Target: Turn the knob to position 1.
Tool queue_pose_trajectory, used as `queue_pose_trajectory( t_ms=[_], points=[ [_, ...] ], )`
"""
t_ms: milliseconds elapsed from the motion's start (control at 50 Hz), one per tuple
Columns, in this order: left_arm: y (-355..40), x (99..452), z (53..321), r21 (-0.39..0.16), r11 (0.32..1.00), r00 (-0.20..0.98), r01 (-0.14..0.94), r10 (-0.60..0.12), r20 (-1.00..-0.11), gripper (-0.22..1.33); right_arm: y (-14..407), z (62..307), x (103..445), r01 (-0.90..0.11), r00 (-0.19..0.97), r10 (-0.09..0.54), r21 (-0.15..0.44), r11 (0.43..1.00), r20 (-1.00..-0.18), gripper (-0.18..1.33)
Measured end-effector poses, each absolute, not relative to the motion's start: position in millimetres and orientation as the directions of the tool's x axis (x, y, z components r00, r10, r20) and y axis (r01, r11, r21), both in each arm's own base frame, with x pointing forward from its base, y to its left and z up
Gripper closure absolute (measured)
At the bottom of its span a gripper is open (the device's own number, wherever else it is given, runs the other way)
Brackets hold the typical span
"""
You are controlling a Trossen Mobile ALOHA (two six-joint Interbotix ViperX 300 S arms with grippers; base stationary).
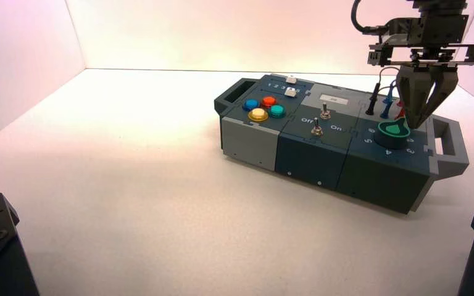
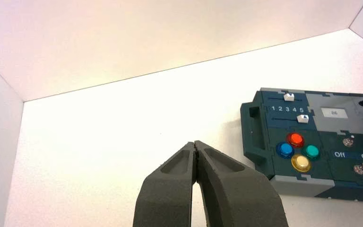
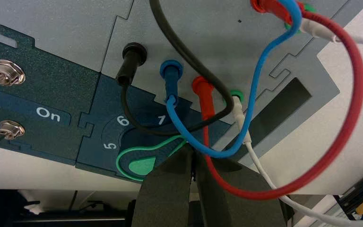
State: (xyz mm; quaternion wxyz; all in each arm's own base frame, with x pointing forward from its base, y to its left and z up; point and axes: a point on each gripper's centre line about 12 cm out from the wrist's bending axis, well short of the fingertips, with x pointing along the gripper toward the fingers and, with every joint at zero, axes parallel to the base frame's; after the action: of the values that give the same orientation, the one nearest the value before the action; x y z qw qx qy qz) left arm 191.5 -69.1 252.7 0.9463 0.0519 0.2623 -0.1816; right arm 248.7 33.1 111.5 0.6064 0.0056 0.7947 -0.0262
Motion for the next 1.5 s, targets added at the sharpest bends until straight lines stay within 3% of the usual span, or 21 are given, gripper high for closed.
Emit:
queue_pose_trajectory(
  t_ms=[1500],
  points=[
    [-68.3, 189.6, 252.1, 0.008, 0.928, 0.8, 0.372, -0.317, -0.51, 1.28, 34.0, 111.3, 255.4, 0.038, -0.266, -0.023, -0.034, 0.999, -0.964, 1.29]
  ],
)
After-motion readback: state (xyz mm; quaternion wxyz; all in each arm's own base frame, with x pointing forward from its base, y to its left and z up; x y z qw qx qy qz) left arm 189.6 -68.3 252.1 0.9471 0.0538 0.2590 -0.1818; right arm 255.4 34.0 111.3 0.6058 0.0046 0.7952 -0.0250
